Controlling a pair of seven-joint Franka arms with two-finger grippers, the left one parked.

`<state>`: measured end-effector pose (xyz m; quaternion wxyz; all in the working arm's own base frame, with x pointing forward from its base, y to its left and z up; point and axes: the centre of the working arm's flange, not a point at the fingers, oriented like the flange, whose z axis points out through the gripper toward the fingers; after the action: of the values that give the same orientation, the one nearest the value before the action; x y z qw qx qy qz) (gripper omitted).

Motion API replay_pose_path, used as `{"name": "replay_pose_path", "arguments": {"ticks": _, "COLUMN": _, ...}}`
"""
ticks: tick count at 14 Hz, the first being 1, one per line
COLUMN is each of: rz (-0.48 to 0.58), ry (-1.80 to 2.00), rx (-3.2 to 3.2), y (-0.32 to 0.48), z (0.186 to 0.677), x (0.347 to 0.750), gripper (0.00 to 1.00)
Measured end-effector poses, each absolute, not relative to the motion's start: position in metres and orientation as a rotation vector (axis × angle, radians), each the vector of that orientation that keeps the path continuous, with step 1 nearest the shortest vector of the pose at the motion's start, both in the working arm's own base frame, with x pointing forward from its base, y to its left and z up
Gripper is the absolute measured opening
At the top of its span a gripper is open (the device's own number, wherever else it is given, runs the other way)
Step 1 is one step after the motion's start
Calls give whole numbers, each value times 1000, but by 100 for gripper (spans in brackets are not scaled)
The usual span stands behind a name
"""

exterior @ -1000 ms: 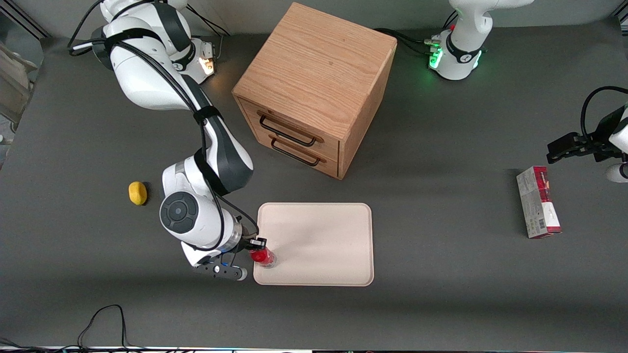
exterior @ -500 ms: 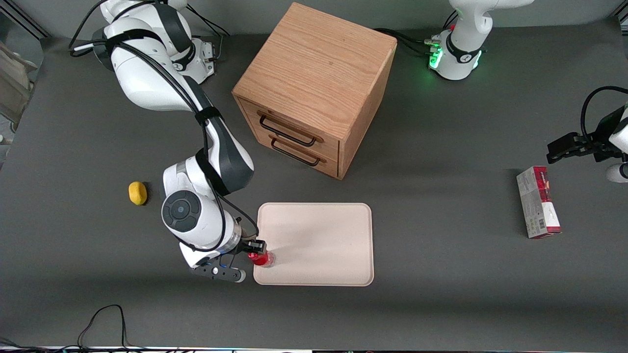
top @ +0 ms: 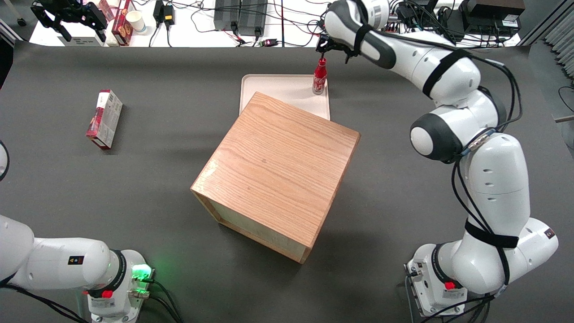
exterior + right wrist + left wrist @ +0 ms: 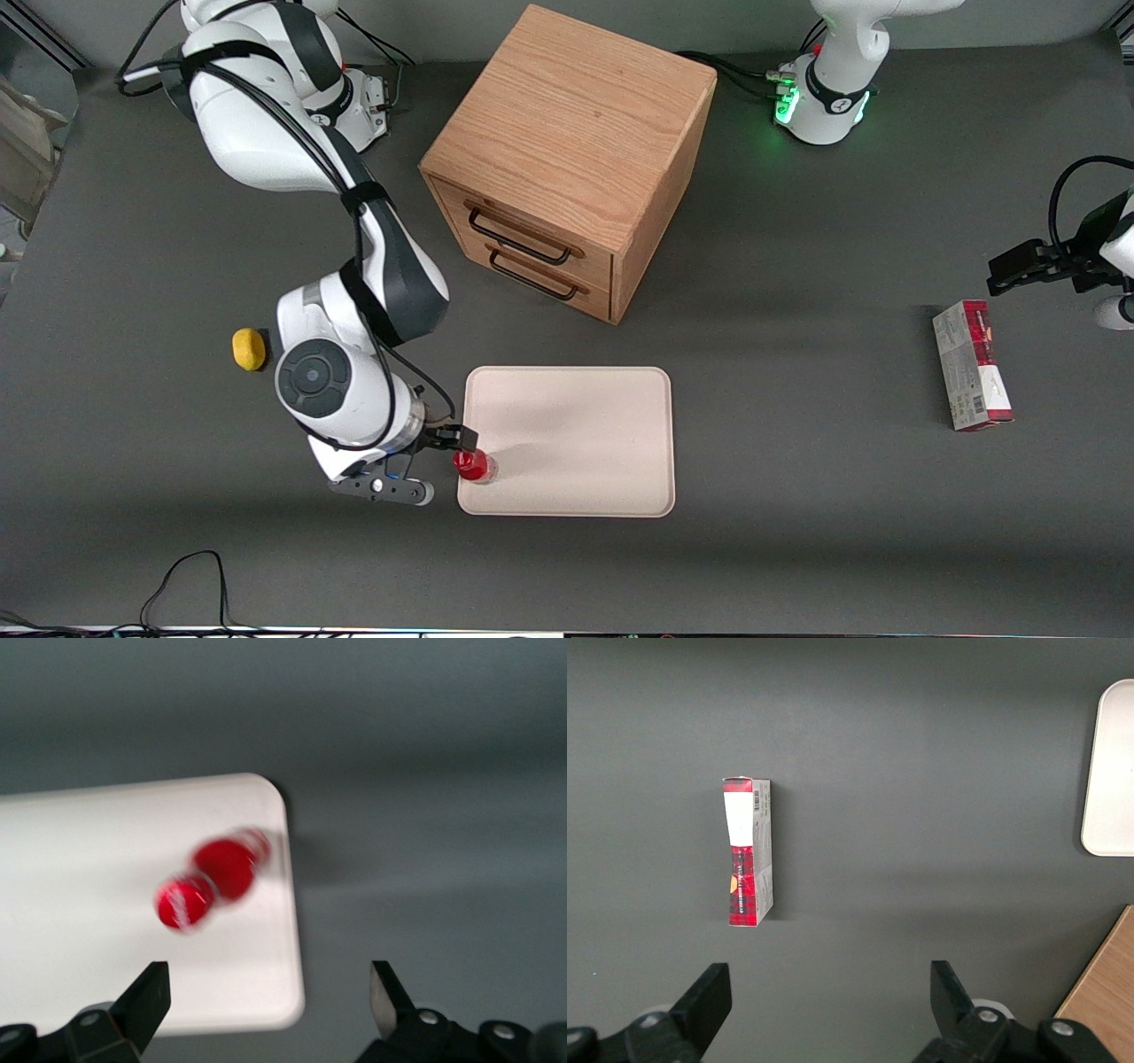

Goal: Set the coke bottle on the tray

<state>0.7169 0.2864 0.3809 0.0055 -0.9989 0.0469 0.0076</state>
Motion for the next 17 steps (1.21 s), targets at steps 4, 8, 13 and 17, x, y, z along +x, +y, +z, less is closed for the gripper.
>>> {"name": "replay_pose_path", "arguments": {"ticks": 4, "rz": 129, "ry": -69, "rx": -3142, "y": 190, "z": 427, "x": 695, "gripper": 100}}
{"name": "replay_pose_path", "arguments": {"ticks": 8, "rz": 185, "ry": -232, "rx": -3113, "y": 68, "z": 460, "x": 629, "gripper": 100}}
{"name": "replay_pose_path", "arguments": {"ticks": 13, "rz": 129, "ry": -233, "rx": -3079, "y": -6, "z": 514, "x": 535, "gripper": 100}}
{"name": "replay_pose_path", "arguments": {"ticks": 17, "rz": 89, "ry": -222, "rx": -3075, "y": -14, "z": 533, "x": 525, "gripper": 100}}
